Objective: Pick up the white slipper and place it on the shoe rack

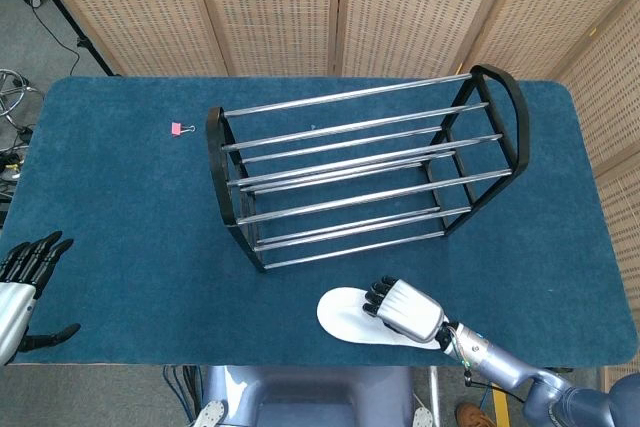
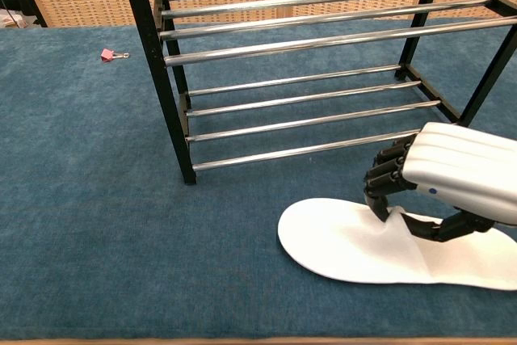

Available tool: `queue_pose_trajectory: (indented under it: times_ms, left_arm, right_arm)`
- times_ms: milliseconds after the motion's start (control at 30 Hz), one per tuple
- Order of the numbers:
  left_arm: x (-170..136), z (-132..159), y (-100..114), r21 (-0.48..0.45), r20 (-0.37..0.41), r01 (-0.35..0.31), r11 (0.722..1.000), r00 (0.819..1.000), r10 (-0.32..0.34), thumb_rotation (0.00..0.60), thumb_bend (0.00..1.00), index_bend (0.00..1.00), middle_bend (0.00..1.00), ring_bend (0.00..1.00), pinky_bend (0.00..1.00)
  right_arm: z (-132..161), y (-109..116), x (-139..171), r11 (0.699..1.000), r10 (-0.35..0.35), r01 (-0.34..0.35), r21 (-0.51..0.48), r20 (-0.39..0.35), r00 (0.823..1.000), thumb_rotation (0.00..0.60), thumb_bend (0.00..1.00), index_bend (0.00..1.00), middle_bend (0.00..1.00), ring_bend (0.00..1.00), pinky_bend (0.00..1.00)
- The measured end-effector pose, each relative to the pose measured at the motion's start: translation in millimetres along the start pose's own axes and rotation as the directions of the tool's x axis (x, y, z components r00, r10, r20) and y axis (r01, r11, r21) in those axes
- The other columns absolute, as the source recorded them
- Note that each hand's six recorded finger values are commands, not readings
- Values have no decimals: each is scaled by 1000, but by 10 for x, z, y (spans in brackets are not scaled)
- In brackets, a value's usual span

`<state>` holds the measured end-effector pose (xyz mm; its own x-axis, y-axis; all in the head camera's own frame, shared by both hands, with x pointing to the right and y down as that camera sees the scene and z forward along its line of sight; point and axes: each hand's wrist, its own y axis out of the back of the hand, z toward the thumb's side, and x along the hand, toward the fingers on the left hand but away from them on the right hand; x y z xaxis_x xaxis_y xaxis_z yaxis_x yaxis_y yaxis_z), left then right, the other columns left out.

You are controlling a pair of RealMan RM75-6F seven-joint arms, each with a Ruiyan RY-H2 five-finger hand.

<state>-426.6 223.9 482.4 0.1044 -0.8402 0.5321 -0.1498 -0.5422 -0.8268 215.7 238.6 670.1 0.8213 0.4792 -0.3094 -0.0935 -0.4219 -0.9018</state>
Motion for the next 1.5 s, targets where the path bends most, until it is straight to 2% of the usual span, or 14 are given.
queue_pose_trajectory:
  times_ms: [333, 600, 767, 1067, 1367, 1500]
  left_arm:
    - [-4, 18, -17, 4, 2, 4, 1000, 1000, -4, 600, 0, 0, 0, 0, 0]
    - [-11, 33, -23, 5, 6, 4, 1000, 1000, -4, 600, 0, 0, 0, 0, 0]
    - [-15, 34, -25, 4, 7, 5, 1000, 1000, -5, 600, 0, 0, 0, 0, 0]
    - [-15, 27, -22, 2, 6, 5, 1000, 1000, -5, 600, 0, 0, 0, 0, 0]
    - [11, 12, -35, 2, -2, 13, 1000, 1000, -13, 600, 0, 0, 0, 0, 0]
    - [19, 8, -38, 1, -5, 15, 1000, 1000, -15, 600, 0, 0, 0, 0, 0]
  right_arm:
    - [-183, 151, 191, 995, -76, 81, -49, 103, 992, 600, 614, 636, 543, 471, 531]
    - [-284, 331, 315, 983, -176, 184, -28, 190, 966, 600, 614, 638, 546, 474, 539]
    - [-333, 418, 359, 968, -250, 250, 31, 230, 941, 600, 614, 639, 548, 476, 552]
    - [-496, 386, 324, 948, -318, 302, 102, 331, 888, 600, 624, 641, 564, 492, 573]
    - [-663, 246, 235, 939, -339, 324, 113, 444, 829, 600, 631, 645, 574, 503, 573]
    - [-693, 186, 164, 940, -333, 328, 94, 456, 825, 600, 632, 649, 584, 507, 572]
